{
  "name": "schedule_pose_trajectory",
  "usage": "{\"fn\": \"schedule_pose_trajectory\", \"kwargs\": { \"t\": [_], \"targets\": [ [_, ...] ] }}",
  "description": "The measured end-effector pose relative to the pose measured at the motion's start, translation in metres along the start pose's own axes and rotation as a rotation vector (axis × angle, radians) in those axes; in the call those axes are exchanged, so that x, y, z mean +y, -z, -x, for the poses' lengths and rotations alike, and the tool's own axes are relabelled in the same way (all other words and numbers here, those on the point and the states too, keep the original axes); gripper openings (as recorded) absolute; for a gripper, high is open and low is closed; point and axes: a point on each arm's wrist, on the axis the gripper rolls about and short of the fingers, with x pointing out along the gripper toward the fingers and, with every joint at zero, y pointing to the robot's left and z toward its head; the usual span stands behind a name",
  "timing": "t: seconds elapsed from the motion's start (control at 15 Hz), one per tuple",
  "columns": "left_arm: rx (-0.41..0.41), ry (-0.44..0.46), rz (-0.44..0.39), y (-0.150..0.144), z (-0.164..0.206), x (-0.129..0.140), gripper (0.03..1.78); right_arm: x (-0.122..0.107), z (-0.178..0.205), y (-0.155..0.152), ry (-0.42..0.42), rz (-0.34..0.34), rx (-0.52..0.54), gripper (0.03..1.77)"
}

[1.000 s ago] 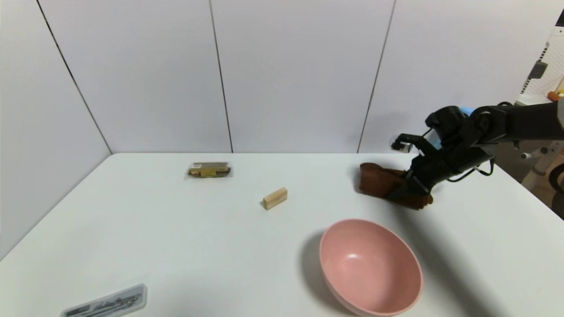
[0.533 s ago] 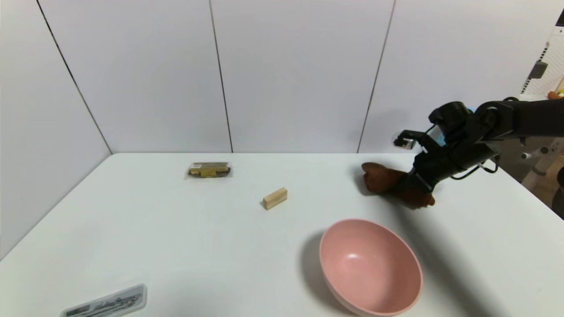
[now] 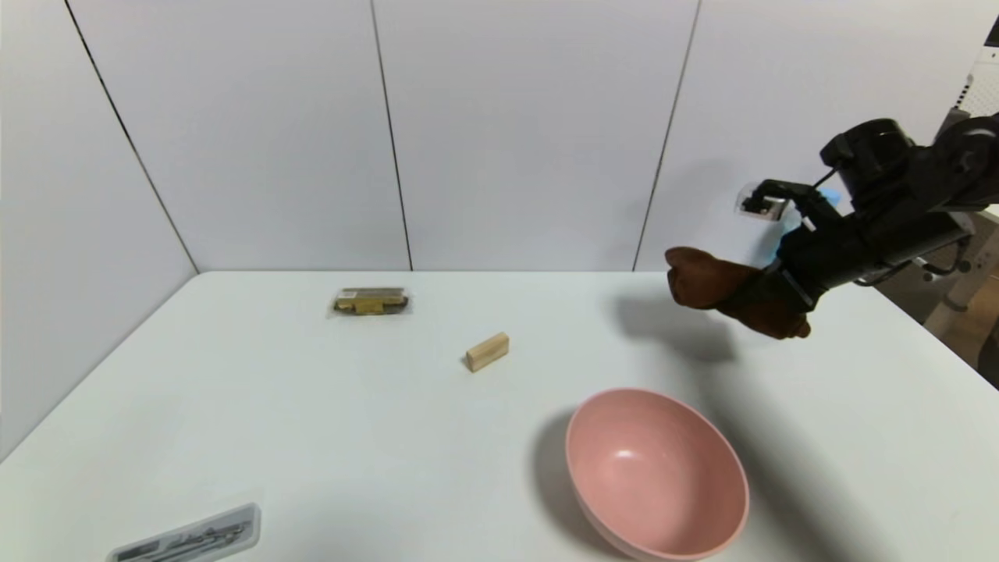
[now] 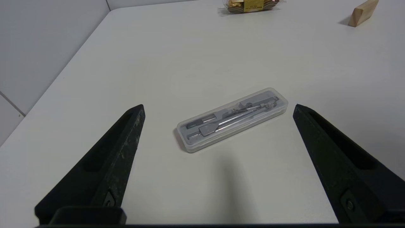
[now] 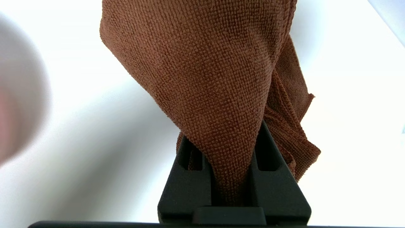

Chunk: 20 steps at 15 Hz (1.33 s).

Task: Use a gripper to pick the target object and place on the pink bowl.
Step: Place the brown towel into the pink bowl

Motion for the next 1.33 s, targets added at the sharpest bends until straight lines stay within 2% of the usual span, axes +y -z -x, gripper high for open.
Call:
{"fn": "schedule_pose_trajectory", "kwargs": {
  "t": [0.33,0.67,1.07,1.33],
  "targets": [
    [0.000,0.000,0.000,0.000,0.000,0.000,1.69,0.068,0.056,0.001,-0.096,0.052,-0.042,0.30],
    [0.000,0.000,0.000,0.000,0.000,0.000,1.69,0.132,0.067,0.008,-0.199,0.194,-0.097,0.30],
    [0.000,-0.001,0.000,0.000,0.000,0.000,1.69,0.169,0.049,0.007,-0.270,0.327,-0.160,0.30],
    [0.000,0.000,0.000,0.000,0.000,0.000,1.69,0.186,0.024,0.007,-0.322,0.352,-0.164,0.30]
  ]
}}
